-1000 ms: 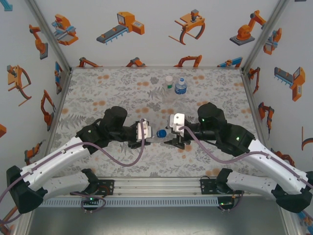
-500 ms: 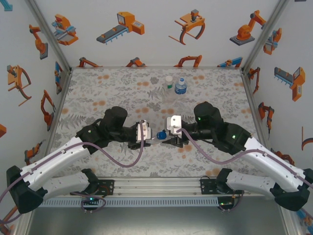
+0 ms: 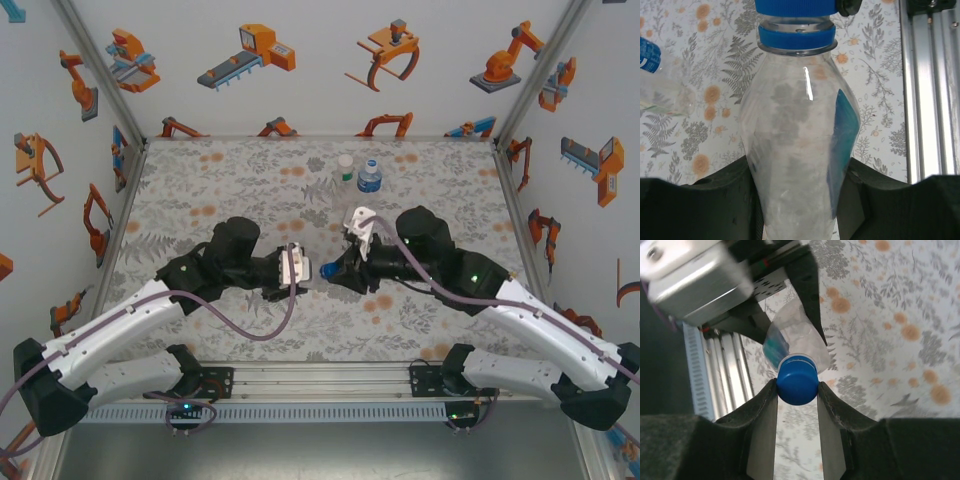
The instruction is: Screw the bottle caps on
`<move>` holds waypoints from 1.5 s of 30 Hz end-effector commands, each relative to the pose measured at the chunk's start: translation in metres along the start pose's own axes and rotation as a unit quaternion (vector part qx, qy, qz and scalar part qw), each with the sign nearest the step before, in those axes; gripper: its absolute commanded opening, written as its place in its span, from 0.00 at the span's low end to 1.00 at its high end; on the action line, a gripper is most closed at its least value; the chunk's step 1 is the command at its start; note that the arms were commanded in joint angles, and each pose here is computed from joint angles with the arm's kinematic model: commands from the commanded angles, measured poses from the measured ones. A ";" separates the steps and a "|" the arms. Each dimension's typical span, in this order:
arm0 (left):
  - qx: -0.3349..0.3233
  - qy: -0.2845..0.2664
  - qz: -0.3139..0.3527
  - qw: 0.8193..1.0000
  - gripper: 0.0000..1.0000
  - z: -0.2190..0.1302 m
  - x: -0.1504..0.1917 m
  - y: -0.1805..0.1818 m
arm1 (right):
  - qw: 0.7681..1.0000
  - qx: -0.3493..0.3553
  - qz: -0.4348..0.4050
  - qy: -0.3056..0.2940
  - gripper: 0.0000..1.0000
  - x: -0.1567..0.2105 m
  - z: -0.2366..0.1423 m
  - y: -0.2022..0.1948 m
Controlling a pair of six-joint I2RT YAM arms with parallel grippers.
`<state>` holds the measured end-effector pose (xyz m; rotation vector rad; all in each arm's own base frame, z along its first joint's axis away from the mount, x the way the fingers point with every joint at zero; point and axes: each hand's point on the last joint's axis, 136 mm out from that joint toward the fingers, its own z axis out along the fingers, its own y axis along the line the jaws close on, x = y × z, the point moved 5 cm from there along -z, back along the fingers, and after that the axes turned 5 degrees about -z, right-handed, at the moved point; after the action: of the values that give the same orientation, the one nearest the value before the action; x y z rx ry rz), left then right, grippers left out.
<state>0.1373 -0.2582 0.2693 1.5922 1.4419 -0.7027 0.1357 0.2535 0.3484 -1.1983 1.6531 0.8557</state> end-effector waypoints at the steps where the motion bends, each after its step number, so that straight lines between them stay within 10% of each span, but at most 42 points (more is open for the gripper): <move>1: -0.016 -0.014 0.009 1.000 0.00 0.007 -0.005 0.008 | 0.964 0.104 0.243 -0.037 0.00 -0.004 0.008 -0.030; 6: -0.018 -0.015 0.013 1.000 0.00 0.015 -0.005 0.012 | 0.847 0.181 0.498 -0.034 0.00 0.027 0.012 -0.047; 11: -0.009 -0.008 0.015 1.000 0.00 0.020 -0.004 0.014 | 0.807 0.213 0.549 -0.041 0.03 0.036 0.014 -0.054; 22: 0.019 0.022 0.007 1.000 0.00 0.035 0.005 0.014 | 0.912 0.208 0.347 -0.061 0.52 -0.008 -0.017 -0.051; 32: 0.039 -0.005 0.023 0.999 0.00 0.029 -0.005 0.008 | 0.992 0.115 0.001 -0.048 0.59 -0.034 -0.046 -0.016; 45: 0.075 -0.044 0.032 0.996 0.00 0.010 -0.027 -0.004 | 0.958 -0.063 -0.279 -0.026 0.57 -0.017 -0.048 0.030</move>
<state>0.1416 -0.2842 0.2647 1.6819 1.3859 -0.8070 0.1066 0.2278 0.3770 -1.5201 1.2893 0.6572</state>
